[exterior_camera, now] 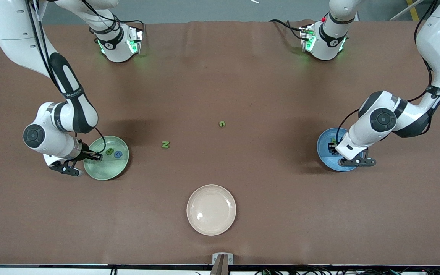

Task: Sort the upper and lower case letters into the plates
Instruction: 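Drop the Q on the green plate while the left gripper drops the m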

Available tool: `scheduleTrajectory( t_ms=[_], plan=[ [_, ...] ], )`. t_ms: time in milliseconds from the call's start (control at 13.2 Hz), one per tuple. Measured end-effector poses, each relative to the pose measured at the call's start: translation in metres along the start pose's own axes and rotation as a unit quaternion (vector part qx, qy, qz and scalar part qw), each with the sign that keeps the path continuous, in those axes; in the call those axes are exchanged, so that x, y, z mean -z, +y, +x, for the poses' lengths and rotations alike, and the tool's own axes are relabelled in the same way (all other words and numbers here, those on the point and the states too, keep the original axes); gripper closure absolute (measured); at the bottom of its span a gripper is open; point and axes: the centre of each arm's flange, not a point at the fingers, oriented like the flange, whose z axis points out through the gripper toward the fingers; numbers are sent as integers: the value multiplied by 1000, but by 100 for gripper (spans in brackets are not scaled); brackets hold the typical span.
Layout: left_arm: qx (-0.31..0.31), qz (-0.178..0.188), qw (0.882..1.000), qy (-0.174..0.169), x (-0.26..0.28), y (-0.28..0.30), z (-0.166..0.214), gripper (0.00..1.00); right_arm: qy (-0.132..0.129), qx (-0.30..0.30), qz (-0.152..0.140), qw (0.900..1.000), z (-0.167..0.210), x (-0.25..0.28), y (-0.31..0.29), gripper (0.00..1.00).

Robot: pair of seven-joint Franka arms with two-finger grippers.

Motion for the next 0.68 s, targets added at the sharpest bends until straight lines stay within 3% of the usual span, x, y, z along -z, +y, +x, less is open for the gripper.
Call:
scheduleTrajectory(
  t_ms=[379, 683],
  plan=[
    [-14, 13, 1000, -7, -20, -23, -3, 60, -12, 0, 1, 1000, -1, 2, -4, 4],
    [-19, 17, 1000, -3, -26, -27, -1, 60, -36, -38, -4, 999, -11, 40, -64, 0]
  ],
)
